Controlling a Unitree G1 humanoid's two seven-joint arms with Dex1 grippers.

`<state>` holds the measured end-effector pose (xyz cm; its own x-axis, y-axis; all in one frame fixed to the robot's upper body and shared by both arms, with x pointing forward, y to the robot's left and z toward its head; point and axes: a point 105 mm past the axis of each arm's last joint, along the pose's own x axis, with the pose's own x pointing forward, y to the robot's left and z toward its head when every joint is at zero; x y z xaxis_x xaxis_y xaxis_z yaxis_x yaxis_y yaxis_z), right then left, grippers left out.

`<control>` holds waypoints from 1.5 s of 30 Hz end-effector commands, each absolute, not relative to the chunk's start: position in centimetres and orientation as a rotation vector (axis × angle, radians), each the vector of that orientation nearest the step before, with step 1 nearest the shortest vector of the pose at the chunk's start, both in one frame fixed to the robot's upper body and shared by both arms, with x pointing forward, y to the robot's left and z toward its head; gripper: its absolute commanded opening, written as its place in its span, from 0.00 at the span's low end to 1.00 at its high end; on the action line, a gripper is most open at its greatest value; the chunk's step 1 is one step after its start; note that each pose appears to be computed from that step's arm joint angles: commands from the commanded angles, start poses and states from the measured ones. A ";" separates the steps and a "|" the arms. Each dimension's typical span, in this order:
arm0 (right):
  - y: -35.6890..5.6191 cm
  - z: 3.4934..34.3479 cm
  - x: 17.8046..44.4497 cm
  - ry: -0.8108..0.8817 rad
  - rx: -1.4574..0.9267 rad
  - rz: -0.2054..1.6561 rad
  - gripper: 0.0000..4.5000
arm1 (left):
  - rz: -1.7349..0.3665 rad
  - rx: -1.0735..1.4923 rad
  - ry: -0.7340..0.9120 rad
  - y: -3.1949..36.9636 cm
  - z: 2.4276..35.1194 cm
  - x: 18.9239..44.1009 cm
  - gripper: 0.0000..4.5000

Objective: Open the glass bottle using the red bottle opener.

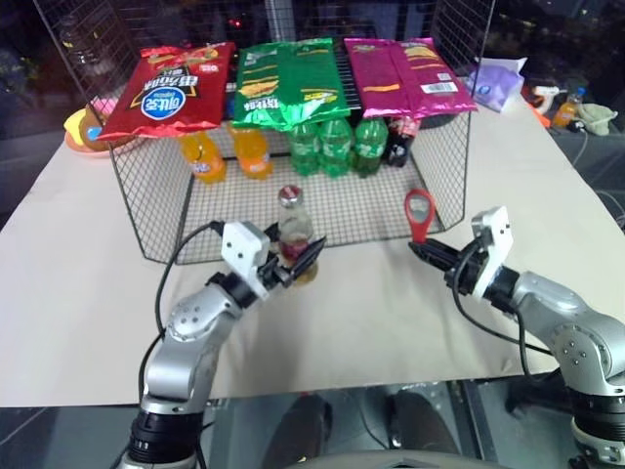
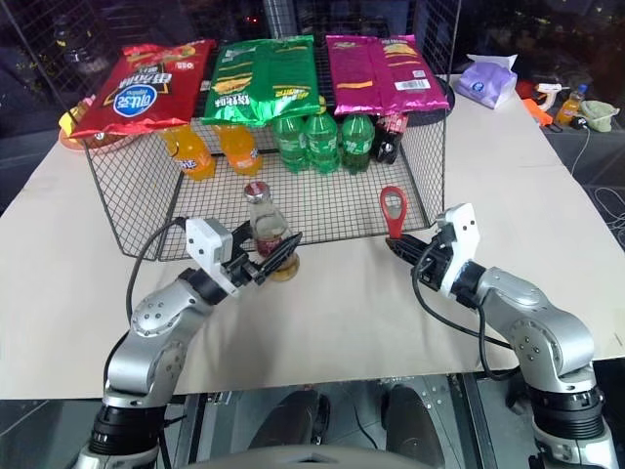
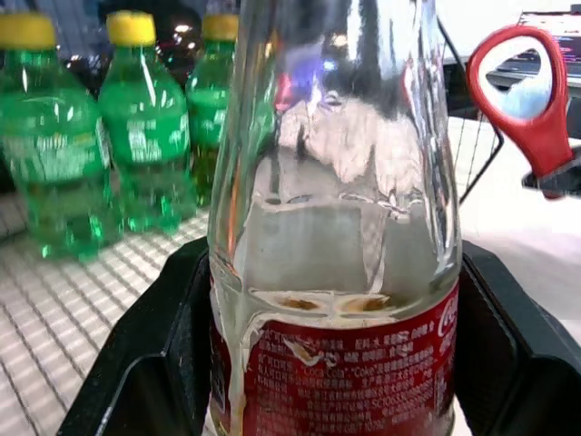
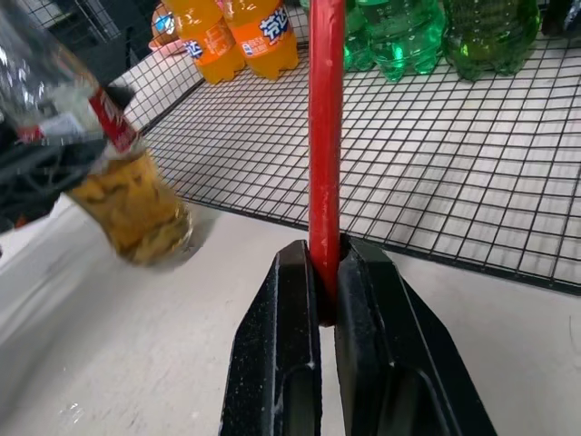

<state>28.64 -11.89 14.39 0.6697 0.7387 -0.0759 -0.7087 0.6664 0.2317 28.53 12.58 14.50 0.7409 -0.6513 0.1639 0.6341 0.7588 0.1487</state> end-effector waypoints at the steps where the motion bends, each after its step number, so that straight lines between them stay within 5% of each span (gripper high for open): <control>1: -11.9 15.5 28.7 0.108 0.182 0.831 0.00 | -0.724 0.090 -0.325 11.6 16.0 28.0 0.60; 9: -12.0 15.5 28.9 0.100 0.173 0.830 0.00 | -0.733 0.062 -0.346 11.0 15.3 28.2 0.60; 13: -12.0 15.6 29.1 0.096 0.169 0.831 0.00 | -0.736 0.067 -0.328 10.9 14.8 28.2 0.99; 26: -11.8 15.3 29.0 0.100 0.175 0.834 0.00 | -0.756 0.042 -0.430 10.9 18.2 26.9 0.99; 45: -11.5 14.6 29.3 0.114 0.161 0.870 0.00 | -0.757 0.029 -0.430 11.5 18.1 26.1 0.99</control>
